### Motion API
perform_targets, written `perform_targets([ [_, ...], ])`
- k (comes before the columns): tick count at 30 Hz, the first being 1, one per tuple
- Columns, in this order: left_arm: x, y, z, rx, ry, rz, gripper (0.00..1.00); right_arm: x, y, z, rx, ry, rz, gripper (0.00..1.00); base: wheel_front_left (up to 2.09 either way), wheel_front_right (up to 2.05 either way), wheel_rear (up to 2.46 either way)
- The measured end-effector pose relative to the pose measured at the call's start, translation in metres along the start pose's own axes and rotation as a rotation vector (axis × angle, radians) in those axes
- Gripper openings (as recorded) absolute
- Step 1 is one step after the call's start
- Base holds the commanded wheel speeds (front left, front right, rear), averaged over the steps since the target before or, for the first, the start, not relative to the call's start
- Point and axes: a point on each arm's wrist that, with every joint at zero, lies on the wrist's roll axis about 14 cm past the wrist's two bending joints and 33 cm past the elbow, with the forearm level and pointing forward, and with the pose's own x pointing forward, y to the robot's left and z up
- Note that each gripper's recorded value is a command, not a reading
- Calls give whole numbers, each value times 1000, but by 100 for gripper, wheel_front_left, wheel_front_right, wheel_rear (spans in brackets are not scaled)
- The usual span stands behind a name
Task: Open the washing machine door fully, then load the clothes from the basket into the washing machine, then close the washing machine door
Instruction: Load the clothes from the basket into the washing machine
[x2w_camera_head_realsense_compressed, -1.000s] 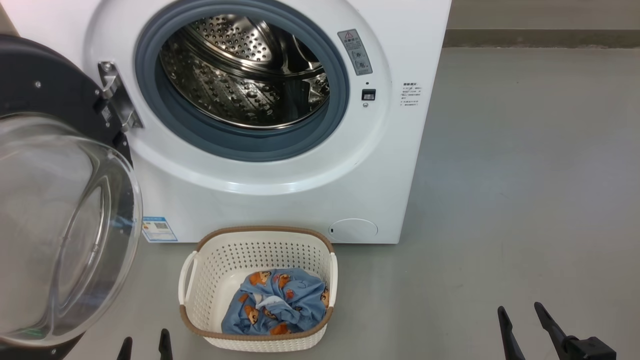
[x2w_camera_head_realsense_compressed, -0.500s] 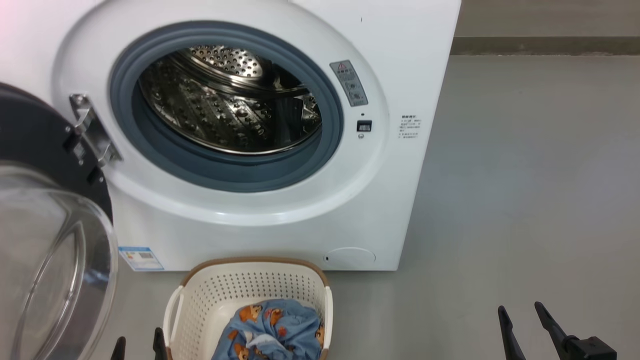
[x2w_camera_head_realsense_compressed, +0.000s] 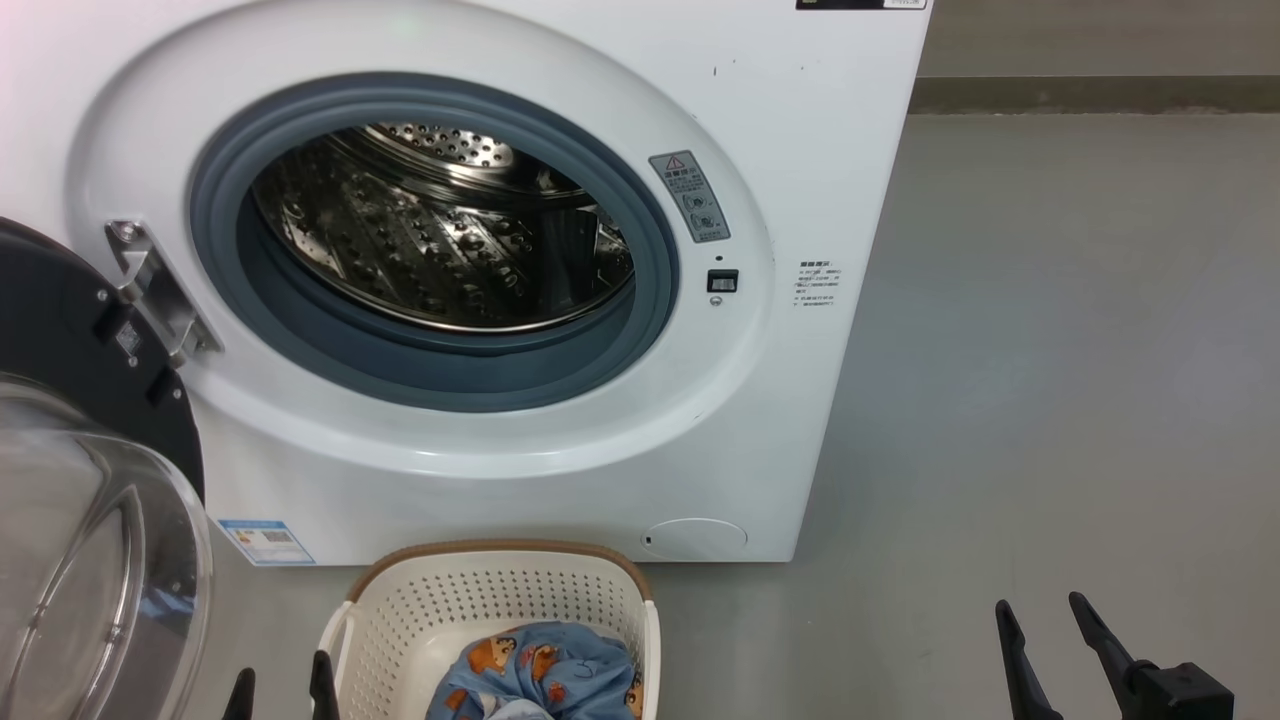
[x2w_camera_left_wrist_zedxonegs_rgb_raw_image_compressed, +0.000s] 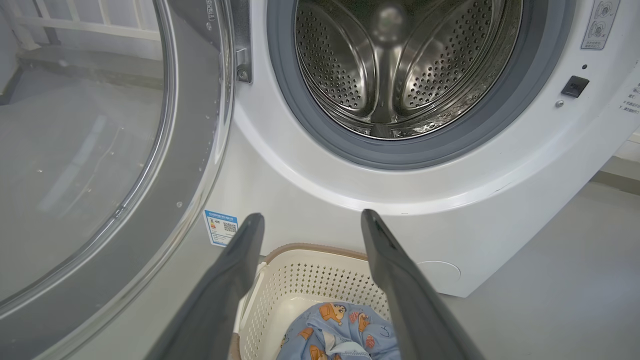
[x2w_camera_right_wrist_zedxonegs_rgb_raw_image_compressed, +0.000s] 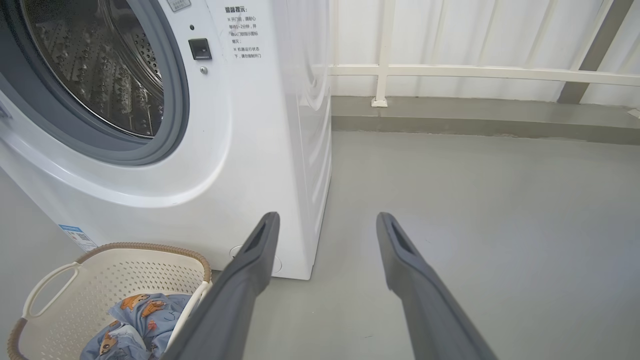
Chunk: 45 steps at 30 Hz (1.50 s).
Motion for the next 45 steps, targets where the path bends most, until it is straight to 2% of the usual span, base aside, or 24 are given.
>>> perform_targets([
  [12,1,-13,-16,8,53,-43,100,0,-3,-5,3,16,-9,100,0,0,0],
  [17,5,-28,-43,-16,148,-95,100,8,-3,-3,5,9,-11,100,0,0,0],
  [26,47,-55,-74,-62,313,-178,100,40,5,12,16,-46,17,100,0,0,0],
  [38,82,-57,-141,-74,576,-178,100,72,-4,22,6,-91,5,100,0,0,0],
  [45,87,-78,-180,-100,742,-216,100,81,-14,16,13,-83,-15,100,0,0,0],
])
